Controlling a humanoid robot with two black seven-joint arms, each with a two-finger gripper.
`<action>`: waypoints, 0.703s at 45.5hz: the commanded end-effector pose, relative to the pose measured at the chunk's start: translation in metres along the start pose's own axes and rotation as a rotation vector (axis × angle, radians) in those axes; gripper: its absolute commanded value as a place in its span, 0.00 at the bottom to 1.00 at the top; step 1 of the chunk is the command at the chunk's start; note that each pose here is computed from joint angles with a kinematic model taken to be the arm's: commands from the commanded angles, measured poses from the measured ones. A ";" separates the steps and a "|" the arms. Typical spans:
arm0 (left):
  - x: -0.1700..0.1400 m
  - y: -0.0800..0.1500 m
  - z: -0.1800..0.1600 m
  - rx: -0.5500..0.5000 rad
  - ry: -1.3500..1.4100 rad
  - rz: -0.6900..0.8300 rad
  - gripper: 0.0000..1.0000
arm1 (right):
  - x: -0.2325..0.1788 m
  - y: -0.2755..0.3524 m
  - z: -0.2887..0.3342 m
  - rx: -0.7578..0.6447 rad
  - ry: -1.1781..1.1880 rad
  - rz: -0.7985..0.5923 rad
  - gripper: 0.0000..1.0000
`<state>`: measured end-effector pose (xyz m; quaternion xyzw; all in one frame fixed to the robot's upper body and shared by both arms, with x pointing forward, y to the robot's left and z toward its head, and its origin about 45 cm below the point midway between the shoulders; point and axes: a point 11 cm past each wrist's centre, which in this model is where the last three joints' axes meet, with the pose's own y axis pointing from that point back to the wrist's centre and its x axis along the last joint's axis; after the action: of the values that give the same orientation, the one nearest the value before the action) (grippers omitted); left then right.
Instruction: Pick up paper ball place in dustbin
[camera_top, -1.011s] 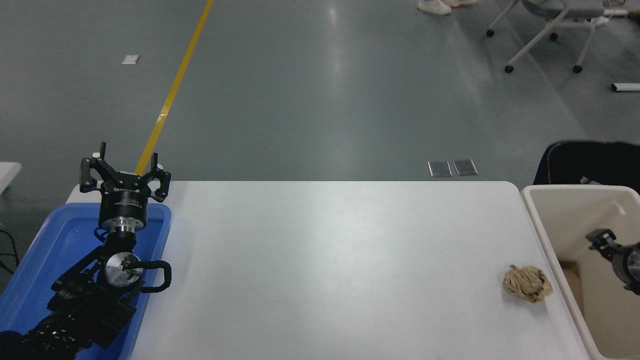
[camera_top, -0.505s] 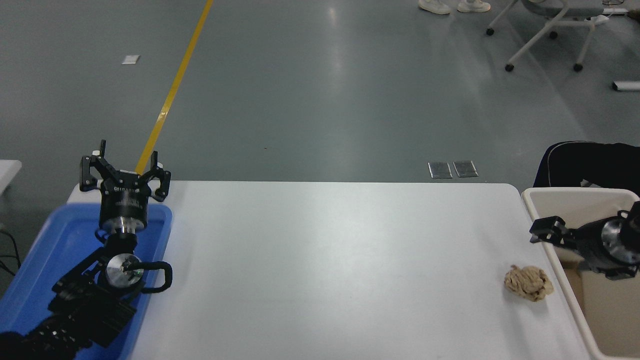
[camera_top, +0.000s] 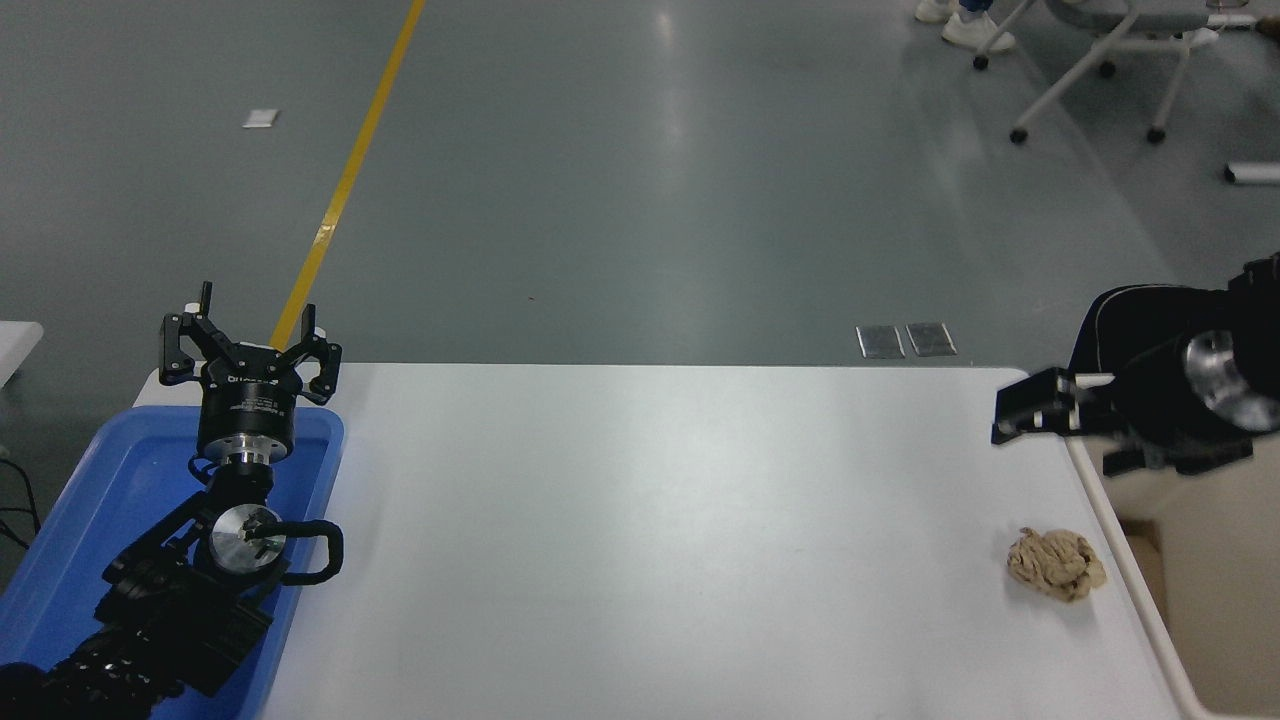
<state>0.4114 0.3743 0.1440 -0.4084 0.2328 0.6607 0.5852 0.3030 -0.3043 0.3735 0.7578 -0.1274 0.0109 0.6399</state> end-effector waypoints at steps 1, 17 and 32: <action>0.001 0.001 0.000 -0.001 0.000 0.001 0.99 | -0.003 0.053 -0.033 0.088 0.096 0.003 1.00; 0.001 0.001 0.000 0.001 0.000 0.001 0.99 | 0.001 0.069 -0.032 0.084 0.101 0.059 1.00; 0.000 0.000 0.000 -0.001 0.000 0.000 0.99 | -0.021 0.006 0.031 0.033 -0.056 -0.129 1.00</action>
<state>0.4110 0.3750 0.1437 -0.4083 0.2325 0.6614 0.5847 0.2908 -0.3014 0.4182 0.7806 -0.1124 0.0269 0.6142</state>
